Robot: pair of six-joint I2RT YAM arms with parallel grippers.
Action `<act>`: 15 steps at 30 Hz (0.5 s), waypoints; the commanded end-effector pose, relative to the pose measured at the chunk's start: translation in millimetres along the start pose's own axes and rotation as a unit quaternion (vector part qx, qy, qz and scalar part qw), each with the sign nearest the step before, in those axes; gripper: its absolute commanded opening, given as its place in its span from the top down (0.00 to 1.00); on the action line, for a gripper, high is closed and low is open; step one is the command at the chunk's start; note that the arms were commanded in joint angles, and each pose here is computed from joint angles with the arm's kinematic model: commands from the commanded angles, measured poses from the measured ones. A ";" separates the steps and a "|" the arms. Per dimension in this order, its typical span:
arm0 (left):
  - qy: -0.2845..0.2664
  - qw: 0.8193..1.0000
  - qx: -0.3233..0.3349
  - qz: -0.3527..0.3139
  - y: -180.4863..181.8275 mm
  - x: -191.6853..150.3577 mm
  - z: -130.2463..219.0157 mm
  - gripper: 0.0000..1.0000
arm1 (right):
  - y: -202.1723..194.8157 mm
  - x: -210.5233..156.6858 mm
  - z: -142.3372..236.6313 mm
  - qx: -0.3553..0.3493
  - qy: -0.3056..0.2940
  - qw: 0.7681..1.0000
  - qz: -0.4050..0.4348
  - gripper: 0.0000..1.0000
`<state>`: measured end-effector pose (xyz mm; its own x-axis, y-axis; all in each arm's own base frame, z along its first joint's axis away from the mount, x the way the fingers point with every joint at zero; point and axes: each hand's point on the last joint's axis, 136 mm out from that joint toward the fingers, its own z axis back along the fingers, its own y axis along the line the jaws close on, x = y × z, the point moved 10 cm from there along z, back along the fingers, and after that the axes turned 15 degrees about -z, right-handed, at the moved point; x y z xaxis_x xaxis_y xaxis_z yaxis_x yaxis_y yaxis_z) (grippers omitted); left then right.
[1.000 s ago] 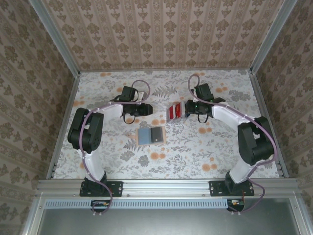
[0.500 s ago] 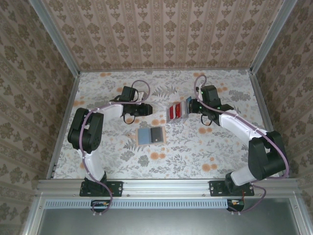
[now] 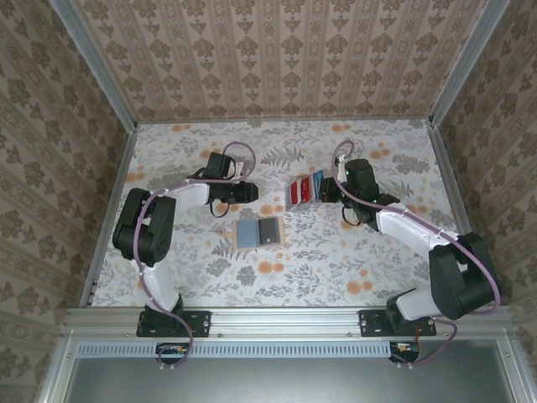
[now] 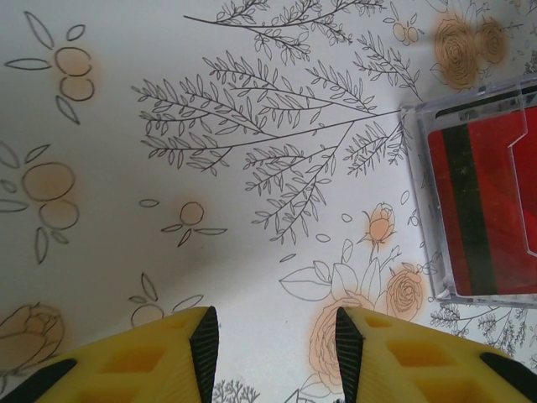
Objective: Put the credit cards into the card holder
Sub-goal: Pick up the credit card from the storage box, then insert the credit card into the card slot.
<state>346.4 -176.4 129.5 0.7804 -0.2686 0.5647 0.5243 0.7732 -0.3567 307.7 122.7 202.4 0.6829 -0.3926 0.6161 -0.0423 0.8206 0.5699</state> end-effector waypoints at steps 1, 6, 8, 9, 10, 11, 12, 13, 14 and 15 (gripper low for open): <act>-0.048 0.998 0.023 -0.022 -1.9 8.9 18.3 0.56 | 18.2 4.9 12.7 0.050 -0.057 0.997 0.019 0.91; -0.067 0.996 0.061 -0.025 -1.3 6.4 33.0 0.57 | 48.2 -17.7 15.5 0.042 -0.074 0.992 0.097 0.94; -0.074 0.995 0.067 -0.024 -1.0 5.7 37.1 0.56 | 60.3 -25.9 15.7 0.051 -0.076 0.989 0.120 0.94; -0.075 0.994 0.069 -0.022 0.0 4.7 38.2 0.57 | 64.5 -30.2 15.0 0.056 -0.076 0.988 0.126 0.94; -0.077 0.994 0.070 -0.021 0.1 5.1 39.5 0.56 | 67.0 -32.9 13.8 0.059 -0.074 0.987 0.129 0.94; -0.078 0.994 0.070 -0.021 -0.1 5.0 40.2 0.57 | 69.9 -34.8 12.7 0.062 -0.072 0.987 0.130 0.94; -0.079 0.994 0.071 -0.021 0.1 5.7 41.8 0.57 | 71.7 -36.9 10.9 0.063 -0.068 0.987 0.130 0.94; -0.080 0.994 0.073 -0.022 0.1 5.9 43.1 0.57 | 73.8 -38.1 10.1 0.065 -0.066 0.987 0.132 0.94; -0.080 0.994 0.074 -0.022 0.3 6.3 44.6 0.57 | 76.6 -39.2 10.1 0.068 -0.064 0.987 0.133 0.94; -0.081 0.994 0.075 -0.021 0.2 6.5 46.6 0.57 | 79.1 -40.8 10.6 0.071 -0.061 0.986 0.135 0.94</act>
<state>337.4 -157.7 158.5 0.7083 -0.2234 0.6696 0.4961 0.8324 -0.2471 265.7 194.3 220.7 0.5865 -0.2175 0.7802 -0.3117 0.8285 0.4653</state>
